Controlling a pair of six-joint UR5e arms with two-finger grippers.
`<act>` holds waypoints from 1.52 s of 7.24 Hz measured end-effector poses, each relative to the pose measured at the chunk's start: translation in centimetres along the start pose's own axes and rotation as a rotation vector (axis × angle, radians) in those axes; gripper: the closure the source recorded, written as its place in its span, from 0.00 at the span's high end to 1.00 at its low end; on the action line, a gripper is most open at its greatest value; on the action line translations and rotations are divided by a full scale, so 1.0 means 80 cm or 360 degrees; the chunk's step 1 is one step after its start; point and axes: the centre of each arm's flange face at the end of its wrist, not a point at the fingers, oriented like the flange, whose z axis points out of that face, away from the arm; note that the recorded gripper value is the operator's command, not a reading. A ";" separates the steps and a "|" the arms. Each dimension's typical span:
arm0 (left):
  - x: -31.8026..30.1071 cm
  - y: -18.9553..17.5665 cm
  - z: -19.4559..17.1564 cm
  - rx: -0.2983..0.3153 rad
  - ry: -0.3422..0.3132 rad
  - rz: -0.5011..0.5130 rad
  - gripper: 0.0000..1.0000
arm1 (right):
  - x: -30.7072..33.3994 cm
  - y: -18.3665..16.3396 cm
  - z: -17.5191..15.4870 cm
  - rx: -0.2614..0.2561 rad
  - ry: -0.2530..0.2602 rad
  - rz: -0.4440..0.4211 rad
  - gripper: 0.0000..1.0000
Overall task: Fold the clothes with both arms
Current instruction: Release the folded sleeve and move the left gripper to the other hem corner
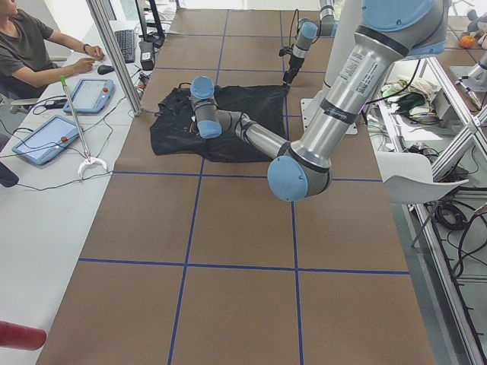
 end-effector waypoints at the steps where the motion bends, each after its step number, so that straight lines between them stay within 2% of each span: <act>1: 0.000 0.000 0.000 0.0000 -0.0001 0.0001 1.00 | 0.001 0.001 0.001 -0.0001 0.0003 -0.0003 0.69; 3: -0.001 0.000 0.000 0.0001 -0.0001 0.0004 1.00 | 0.002 0.003 0.002 -0.0004 0.0006 -0.0007 0.59; 4: -0.002 0.000 0.000 0.0001 -0.0003 0.0003 1.00 | 0.002 0.004 0.003 -0.0004 0.0008 -0.0009 0.50; 5: -0.005 0.000 0.000 0.0000 -0.0006 0.0001 1.00 | 0.002 0.005 0.005 -0.0003 0.0010 -0.0010 0.31; 6: -0.006 0.001 0.000 -0.0001 -0.0007 0.0000 1.00 | 0.002 0.006 0.005 -0.0004 0.0009 -0.0009 0.00; 11: -0.006 0.000 -0.003 0.0001 -0.0003 -0.0002 1.00 | 0.002 0.000 0.002 0.0004 0.0006 -0.0003 0.00</act>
